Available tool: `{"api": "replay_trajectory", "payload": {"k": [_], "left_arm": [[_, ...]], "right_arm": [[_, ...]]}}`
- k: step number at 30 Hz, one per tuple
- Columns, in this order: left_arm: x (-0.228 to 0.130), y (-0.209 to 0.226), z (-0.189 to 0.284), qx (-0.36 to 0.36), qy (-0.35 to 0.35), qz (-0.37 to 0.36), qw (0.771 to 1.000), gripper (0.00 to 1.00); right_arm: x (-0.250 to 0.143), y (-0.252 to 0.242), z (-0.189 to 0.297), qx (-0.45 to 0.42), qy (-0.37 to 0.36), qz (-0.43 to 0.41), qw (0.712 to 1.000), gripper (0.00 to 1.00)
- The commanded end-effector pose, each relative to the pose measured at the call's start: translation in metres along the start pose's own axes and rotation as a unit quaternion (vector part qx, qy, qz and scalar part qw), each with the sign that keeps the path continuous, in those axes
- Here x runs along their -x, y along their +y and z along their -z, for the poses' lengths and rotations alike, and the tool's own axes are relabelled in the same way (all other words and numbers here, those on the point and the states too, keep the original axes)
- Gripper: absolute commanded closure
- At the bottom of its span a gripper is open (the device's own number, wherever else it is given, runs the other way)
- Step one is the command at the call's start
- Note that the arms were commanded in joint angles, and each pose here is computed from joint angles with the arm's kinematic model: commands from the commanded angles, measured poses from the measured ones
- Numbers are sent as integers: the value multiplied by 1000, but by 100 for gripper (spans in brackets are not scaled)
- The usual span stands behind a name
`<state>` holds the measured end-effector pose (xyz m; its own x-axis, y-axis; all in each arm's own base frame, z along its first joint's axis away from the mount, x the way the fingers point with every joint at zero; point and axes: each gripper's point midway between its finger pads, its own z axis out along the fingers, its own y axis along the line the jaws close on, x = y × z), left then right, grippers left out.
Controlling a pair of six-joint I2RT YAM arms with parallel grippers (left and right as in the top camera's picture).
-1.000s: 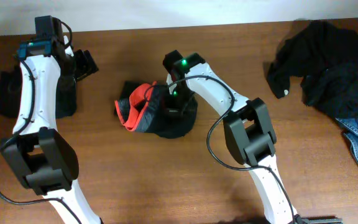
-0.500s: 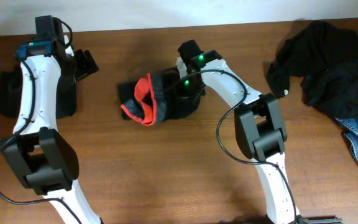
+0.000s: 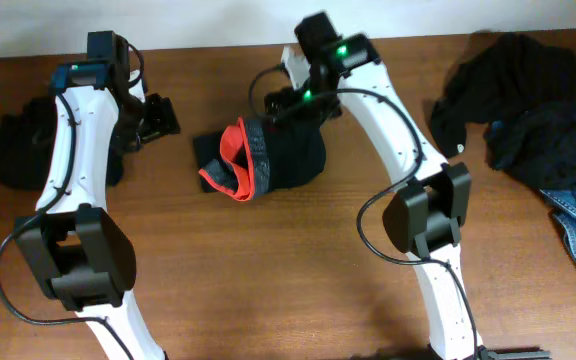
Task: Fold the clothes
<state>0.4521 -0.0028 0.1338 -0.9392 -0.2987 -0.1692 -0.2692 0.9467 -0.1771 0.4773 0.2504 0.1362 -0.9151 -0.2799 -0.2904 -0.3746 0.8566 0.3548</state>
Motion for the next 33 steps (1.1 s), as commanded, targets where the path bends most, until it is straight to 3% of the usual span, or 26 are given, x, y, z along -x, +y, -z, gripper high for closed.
{"api": "replay_trajectory", "payload": {"k": [1, 6, 10, 21, 30, 33], "left_arm": [[-22, -11, -12, -52, 35, -26, 998, 23], [-62, -35, -54, -164, 91, -60, 980, 13], [-82, -53, -77, -253, 92, -87, 959, 7], [-66, -59, -95, -291, 26, -111, 950, 6], [-53, -54, -108, -278, 1, -120, 953, 3], [-49, -71, -98, -334, -15, -143, 932, 3]], "right_arm": [[20, 1, 47, 1, -48, 26, 999, 1], [11, -20, 75, -6, -41, 24, 999, 1], [7, -25, 85, 20, -40, 28, 999, 1], [7, -28, 90, 19, -42, 25, 999, 1], [6, -28, 90, 19, -41, 24, 999, 1], [6, -28, 90, 19, -40, 24, 999, 1]]}}
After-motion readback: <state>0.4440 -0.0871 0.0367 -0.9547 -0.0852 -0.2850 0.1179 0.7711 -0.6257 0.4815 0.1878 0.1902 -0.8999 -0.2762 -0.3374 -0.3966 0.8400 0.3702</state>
